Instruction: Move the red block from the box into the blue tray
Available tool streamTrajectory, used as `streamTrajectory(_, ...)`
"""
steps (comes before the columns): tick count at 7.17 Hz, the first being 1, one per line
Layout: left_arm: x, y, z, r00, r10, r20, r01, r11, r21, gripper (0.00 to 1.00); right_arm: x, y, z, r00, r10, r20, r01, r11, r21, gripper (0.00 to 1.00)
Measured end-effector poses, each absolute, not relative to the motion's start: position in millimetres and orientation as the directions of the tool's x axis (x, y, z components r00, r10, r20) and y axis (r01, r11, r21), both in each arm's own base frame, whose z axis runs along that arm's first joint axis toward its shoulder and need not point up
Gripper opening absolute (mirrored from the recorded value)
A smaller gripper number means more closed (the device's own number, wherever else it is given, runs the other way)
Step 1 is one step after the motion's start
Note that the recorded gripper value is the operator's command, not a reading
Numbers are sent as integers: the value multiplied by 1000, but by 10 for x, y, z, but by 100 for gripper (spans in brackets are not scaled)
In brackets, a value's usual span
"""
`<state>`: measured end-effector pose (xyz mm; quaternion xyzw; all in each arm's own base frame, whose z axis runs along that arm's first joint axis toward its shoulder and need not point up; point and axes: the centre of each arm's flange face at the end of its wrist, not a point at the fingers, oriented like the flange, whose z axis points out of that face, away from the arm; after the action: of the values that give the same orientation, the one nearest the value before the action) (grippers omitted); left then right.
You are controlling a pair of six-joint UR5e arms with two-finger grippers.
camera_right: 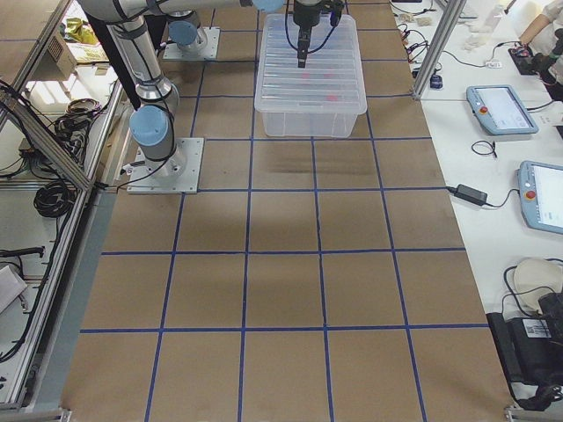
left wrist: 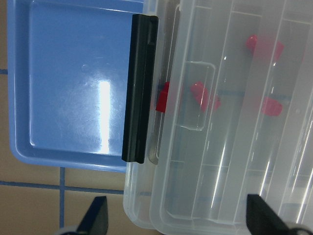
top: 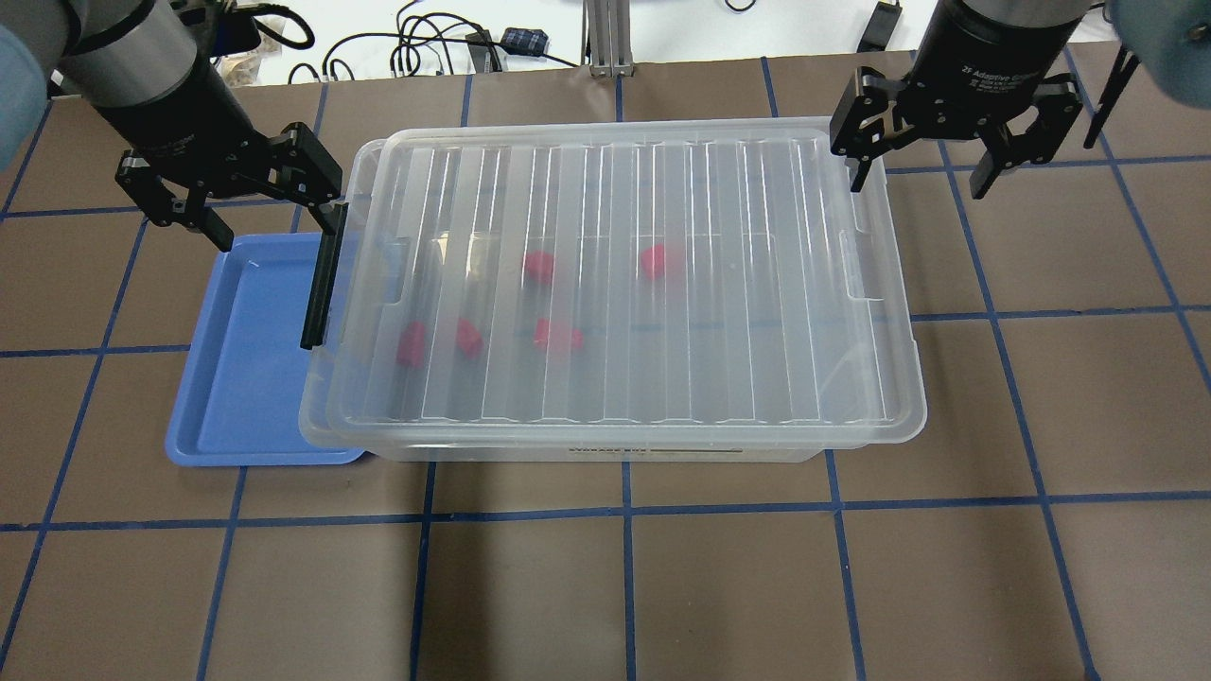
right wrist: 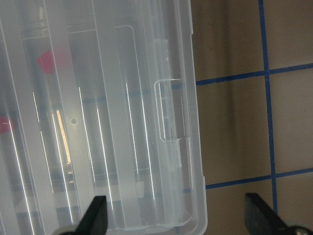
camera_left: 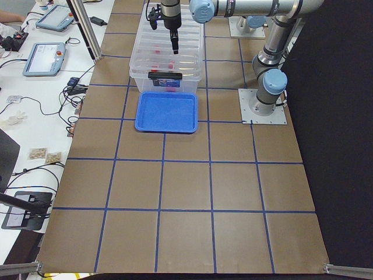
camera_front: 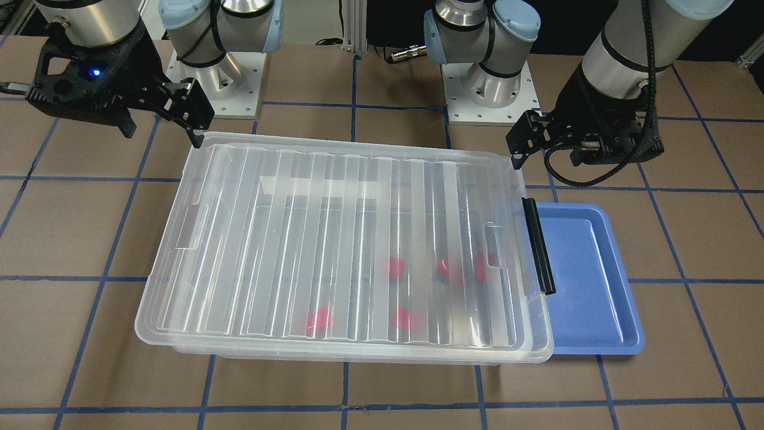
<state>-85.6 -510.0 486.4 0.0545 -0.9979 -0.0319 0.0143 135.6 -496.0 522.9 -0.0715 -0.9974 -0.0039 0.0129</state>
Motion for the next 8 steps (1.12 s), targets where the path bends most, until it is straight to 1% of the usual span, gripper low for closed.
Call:
streamTrajectory(5, -839, -5083, 4887, -994, -110, 23, -109, 992, 62, 100, 1350, -4980, 5206, -990, 139, 26, 140, 990, 8, 100)
streamTrajectory(7, -822, -5088, 4881, -993, -118, 24, -117, 991, 64, 100, 1178, -5189, 4994, -994, 101, 28, 102, 994, 40, 100)
streamTrajectory(8, -820, -5091, 4878, -993, -120, 24, -118, 991, 64, 100, 986, -5386, 4759, -994, 103, 27, 104, 992, 67, 100)
